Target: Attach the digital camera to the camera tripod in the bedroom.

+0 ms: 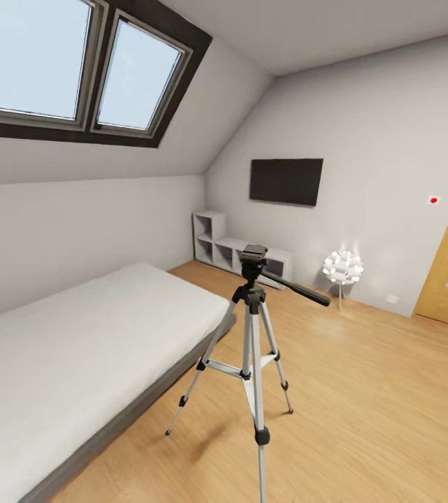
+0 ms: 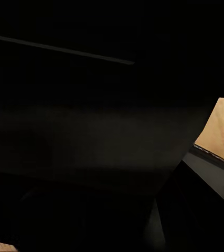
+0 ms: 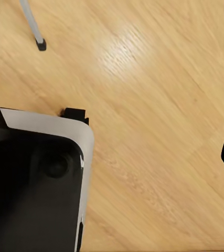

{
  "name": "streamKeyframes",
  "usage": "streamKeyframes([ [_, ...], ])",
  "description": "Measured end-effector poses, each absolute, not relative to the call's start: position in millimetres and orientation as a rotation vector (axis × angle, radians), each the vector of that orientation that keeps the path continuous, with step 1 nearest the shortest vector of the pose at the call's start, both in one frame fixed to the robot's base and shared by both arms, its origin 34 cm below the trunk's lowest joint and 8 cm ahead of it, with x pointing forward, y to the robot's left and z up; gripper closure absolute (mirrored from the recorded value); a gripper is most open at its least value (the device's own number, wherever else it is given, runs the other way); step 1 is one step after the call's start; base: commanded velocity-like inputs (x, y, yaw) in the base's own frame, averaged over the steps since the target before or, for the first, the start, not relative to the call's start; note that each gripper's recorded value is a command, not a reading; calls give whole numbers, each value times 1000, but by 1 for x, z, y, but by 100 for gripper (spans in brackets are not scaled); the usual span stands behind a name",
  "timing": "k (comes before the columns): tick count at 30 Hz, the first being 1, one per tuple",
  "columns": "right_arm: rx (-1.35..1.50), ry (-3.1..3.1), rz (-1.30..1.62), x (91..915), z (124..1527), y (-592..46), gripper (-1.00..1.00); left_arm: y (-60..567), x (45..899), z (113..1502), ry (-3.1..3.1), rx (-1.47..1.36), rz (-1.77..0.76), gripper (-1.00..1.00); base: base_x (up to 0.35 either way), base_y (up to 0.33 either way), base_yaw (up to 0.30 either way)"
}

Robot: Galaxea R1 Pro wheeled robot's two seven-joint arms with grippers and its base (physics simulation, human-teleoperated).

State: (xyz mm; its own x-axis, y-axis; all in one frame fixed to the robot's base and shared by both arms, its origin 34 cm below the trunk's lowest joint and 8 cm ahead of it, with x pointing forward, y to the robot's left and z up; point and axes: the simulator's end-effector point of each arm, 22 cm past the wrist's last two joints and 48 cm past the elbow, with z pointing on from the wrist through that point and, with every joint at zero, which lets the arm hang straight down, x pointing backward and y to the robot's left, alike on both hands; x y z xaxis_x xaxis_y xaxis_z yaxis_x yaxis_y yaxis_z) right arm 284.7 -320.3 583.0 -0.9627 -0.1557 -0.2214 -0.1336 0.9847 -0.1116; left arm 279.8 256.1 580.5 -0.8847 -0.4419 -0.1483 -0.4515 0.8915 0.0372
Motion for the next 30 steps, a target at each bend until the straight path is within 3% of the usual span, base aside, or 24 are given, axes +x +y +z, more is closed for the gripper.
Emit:
streamKeyframes([
  [23,-214,2895,-142,286,584,-321,-100,252,280,581,2921,-701,98,100,0,0,-261],
  [30,-218,2893,-144,287,584,-322,-100,247,280,581,2923,-704,89,100,0,0,-75],
])
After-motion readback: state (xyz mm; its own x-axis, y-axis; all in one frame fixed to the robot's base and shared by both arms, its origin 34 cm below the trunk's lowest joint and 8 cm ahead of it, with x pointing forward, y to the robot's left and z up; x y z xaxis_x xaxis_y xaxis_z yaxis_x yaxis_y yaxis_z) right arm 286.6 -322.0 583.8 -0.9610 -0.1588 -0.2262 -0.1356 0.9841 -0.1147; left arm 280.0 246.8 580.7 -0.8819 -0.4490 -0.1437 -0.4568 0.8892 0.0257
